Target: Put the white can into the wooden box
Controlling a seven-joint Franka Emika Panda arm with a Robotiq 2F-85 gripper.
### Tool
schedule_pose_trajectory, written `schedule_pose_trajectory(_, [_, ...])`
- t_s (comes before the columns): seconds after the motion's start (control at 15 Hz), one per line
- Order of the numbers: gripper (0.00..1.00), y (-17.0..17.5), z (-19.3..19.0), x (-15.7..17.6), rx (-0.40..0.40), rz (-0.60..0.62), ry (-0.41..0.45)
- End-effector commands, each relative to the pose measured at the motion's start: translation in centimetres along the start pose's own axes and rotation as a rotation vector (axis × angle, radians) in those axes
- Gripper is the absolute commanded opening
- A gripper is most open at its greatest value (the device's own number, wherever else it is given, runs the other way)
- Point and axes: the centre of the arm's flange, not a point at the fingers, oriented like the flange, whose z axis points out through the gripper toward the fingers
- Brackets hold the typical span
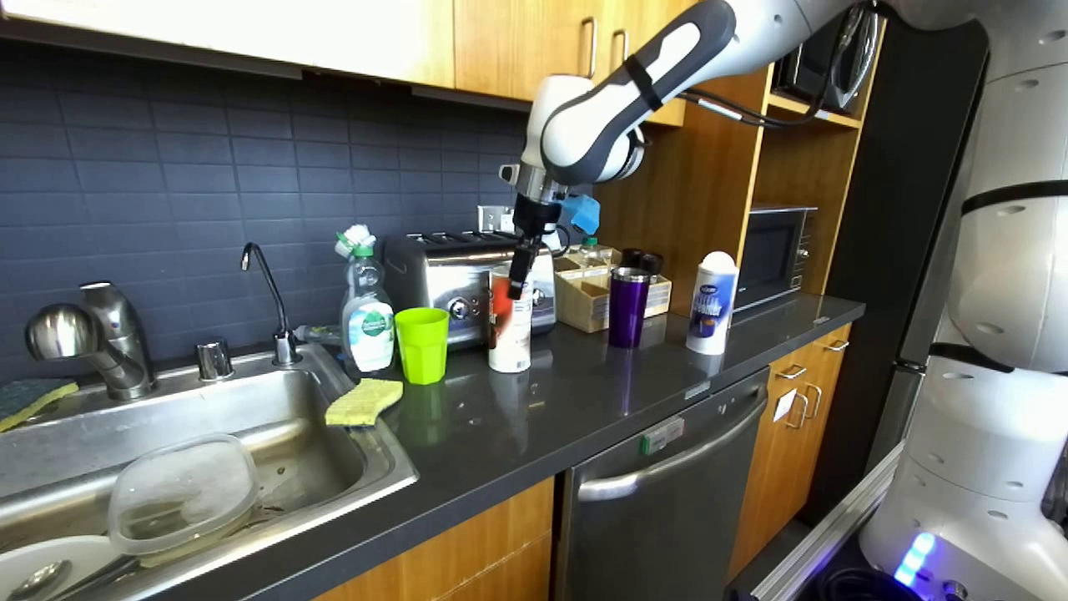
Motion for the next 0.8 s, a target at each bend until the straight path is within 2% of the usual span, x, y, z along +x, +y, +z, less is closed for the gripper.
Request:
schedule_pose_trajectory(0.0, [0.6, 1.5, -2.0, -1.4, 0.003, 0.074, -0.015])
schedule_pose_trajectory(0.33, [0.6, 3.7, -3.2, -3.4, 0.01, 0.167, -0.019])
schedule_pose_trajectory(0.73, [0.6, 5.6, -5.8, -4.7, 0.002, 0.246, 0.027])
